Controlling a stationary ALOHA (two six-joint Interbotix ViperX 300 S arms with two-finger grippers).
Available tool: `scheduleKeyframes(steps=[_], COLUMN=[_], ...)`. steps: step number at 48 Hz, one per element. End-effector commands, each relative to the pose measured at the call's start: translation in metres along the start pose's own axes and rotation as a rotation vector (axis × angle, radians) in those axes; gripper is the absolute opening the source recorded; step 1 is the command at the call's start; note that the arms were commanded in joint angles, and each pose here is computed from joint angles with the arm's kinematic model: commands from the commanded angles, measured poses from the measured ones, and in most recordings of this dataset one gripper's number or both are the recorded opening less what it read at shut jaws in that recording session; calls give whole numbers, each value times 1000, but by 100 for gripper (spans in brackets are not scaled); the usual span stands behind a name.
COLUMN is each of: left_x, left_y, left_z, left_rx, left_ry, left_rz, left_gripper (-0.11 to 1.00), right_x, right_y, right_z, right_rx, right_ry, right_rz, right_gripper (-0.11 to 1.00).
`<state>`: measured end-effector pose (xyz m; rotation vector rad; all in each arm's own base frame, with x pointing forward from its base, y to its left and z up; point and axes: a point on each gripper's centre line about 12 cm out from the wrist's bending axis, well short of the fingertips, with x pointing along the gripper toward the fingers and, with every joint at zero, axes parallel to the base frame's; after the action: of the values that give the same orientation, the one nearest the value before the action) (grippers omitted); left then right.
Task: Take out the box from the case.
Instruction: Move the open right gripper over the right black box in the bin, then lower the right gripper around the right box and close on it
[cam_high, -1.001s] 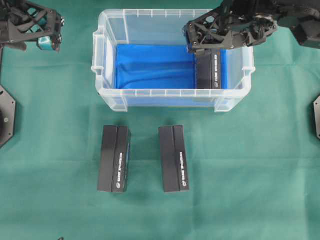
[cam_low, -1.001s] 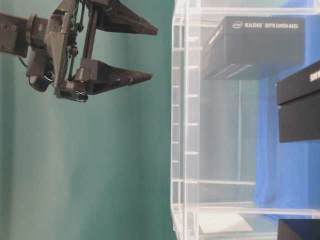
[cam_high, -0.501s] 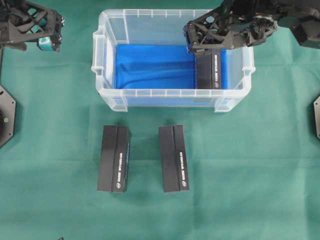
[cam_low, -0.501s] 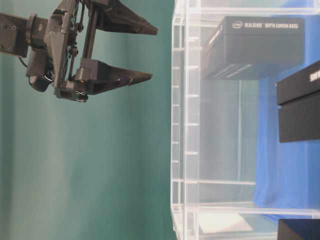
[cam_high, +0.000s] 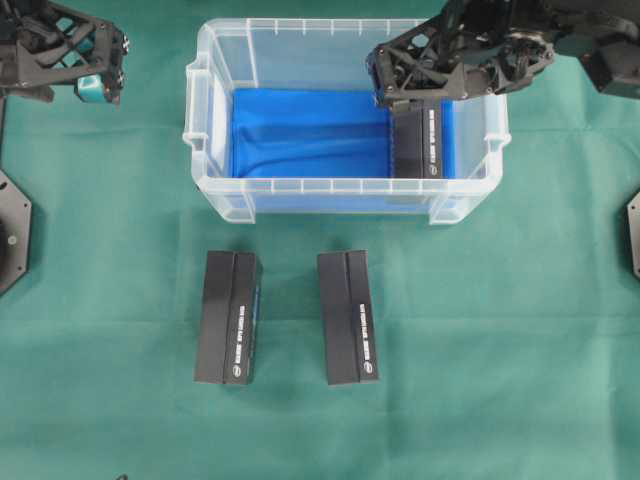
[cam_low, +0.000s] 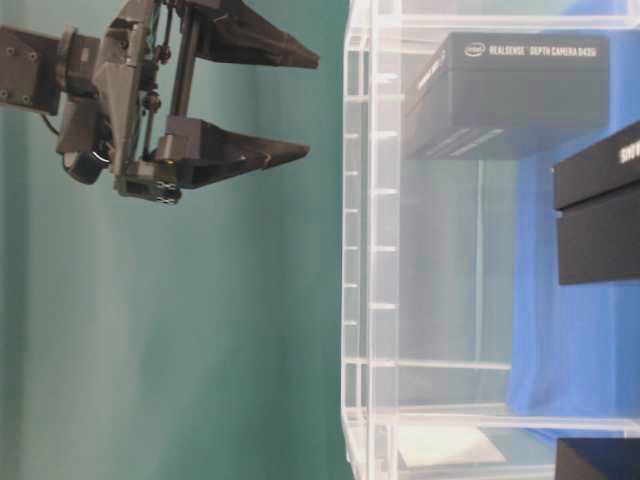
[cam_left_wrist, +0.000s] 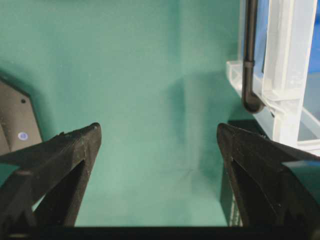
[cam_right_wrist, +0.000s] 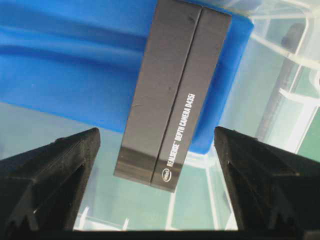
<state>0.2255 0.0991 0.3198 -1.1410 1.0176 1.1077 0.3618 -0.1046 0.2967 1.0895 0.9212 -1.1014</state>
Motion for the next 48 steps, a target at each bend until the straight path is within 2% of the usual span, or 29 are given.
scheduleKeyframes(steps=[1,48], left_x=[-6,-6], left_y=[-1,-7], left_z=[-1,-9], left_rx=[4,33], left_ry=[-8,0], left_rz=[-24,-25], left_gripper=[98,98], right_x=[-3,68], right_y=[1,-12], right_z=[0,-7], right_rx=[0,24], right_ry=[-3,4], right_rz=[14,16], right_gripper=[91,91])
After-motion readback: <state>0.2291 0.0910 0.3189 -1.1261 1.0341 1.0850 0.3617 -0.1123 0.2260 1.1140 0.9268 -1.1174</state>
